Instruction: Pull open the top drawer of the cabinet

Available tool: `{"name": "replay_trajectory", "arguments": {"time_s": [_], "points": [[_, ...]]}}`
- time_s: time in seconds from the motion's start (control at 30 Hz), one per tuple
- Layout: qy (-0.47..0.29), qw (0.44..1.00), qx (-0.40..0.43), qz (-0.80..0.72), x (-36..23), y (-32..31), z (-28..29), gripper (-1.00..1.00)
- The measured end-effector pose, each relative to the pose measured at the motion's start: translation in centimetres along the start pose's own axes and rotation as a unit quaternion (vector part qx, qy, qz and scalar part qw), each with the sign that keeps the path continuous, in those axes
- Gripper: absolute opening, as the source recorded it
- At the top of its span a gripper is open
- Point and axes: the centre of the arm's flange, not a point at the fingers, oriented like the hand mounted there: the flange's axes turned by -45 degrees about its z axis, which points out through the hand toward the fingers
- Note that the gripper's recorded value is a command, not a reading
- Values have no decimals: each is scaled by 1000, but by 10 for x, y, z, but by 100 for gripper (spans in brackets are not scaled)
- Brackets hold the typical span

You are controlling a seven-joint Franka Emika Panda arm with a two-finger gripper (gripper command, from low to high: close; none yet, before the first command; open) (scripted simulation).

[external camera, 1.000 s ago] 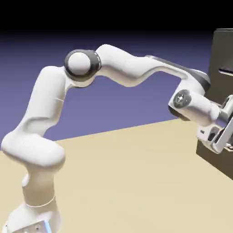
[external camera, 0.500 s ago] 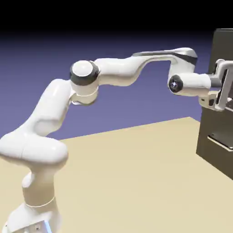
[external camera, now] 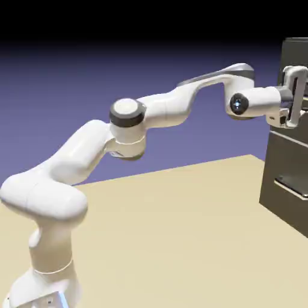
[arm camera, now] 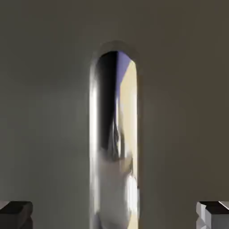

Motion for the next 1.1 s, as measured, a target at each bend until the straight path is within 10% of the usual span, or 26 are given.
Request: {"name": "replay_trajectory", "arguments": {"time_s": [1.1], "points": [[1,1000,2,0,1,-2,-93,-100]]}}
